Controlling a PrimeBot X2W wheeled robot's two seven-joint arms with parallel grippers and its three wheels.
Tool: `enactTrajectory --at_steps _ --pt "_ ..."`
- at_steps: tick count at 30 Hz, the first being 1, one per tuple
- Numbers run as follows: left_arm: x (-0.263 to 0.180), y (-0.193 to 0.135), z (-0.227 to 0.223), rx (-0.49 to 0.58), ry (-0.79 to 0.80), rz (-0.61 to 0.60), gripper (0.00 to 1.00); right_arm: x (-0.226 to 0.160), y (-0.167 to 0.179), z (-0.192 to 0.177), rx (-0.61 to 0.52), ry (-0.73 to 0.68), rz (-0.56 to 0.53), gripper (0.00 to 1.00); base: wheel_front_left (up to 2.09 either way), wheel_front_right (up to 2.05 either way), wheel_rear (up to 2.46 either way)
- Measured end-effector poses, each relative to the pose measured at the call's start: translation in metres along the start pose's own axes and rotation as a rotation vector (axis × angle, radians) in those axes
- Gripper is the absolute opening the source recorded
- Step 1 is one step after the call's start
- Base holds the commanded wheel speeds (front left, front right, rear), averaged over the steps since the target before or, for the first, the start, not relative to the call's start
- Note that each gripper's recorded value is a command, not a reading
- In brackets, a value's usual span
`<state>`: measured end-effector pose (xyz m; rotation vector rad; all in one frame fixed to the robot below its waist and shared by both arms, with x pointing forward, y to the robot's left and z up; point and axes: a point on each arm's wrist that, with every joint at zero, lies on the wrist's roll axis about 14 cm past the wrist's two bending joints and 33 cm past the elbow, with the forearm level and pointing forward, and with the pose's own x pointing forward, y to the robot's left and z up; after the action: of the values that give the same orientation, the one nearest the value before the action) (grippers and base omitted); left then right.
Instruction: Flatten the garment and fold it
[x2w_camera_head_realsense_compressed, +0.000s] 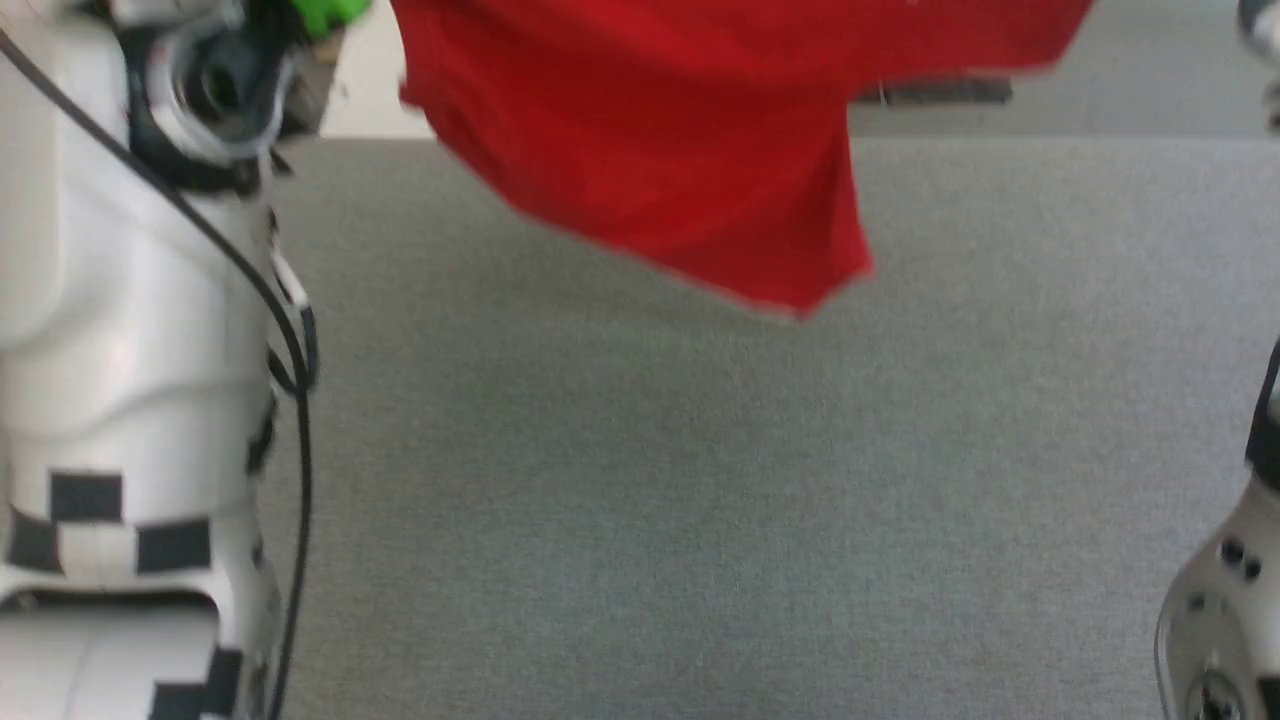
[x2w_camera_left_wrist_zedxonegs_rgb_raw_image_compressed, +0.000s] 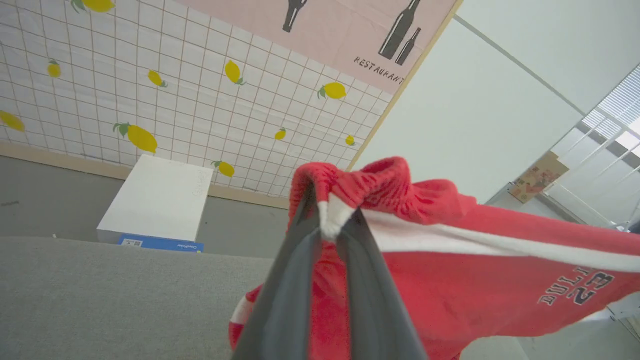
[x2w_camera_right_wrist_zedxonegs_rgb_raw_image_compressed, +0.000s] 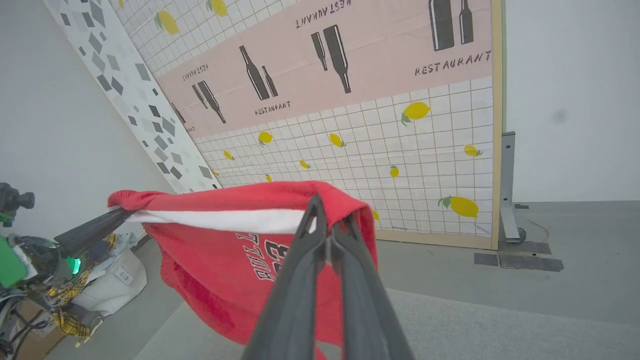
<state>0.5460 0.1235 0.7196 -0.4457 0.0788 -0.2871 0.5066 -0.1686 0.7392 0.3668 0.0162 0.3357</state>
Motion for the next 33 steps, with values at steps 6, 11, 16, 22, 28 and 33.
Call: enactTrajectory --at_steps 6,11,16,22,28,33 --pt "0.055 0.010 0.020 0.053 -0.103 0.034 0.00 0.054 -0.012 0.019 -0.031 -0.077 -0.024 0.00 0.00 0.00 0.00" --pt "0.095 0.021 0.012 0.060 -0.161 0.039 0.00 0.088 -0.030 0.025 -0.073 -0.148 -0.057 0.00 0.00 0.00 0.00" --pt "0.131 0.045 -0.032 0.026 -0.135 0.050 0.00 0.114 -0.060 0.005 -0.094 -0.146 -0.102 0.00 0.00 0.00 0.00" --pt "0.158 0.067 -0.095 -0.028 -0.053 0.053 0.00 0.131 -0.092 -0.041 -0.092 -0.055 -0.140 0.00 0.00 0.00 0.00" --pt "0.150 0.082 -0.157 -0.101 0.055 0.062 0.00 0.114 -0.097 -0.101 -0.053 0.074 -0.111 0.00 0.00 0.00 0.00" --pt "0.122 0.081 -0.190 -0.142 0.120 0.060 0.00 0.078 -0.092 -0.135 0.020 0.146 -0.096 0.00 0.00 0.00 0.00"
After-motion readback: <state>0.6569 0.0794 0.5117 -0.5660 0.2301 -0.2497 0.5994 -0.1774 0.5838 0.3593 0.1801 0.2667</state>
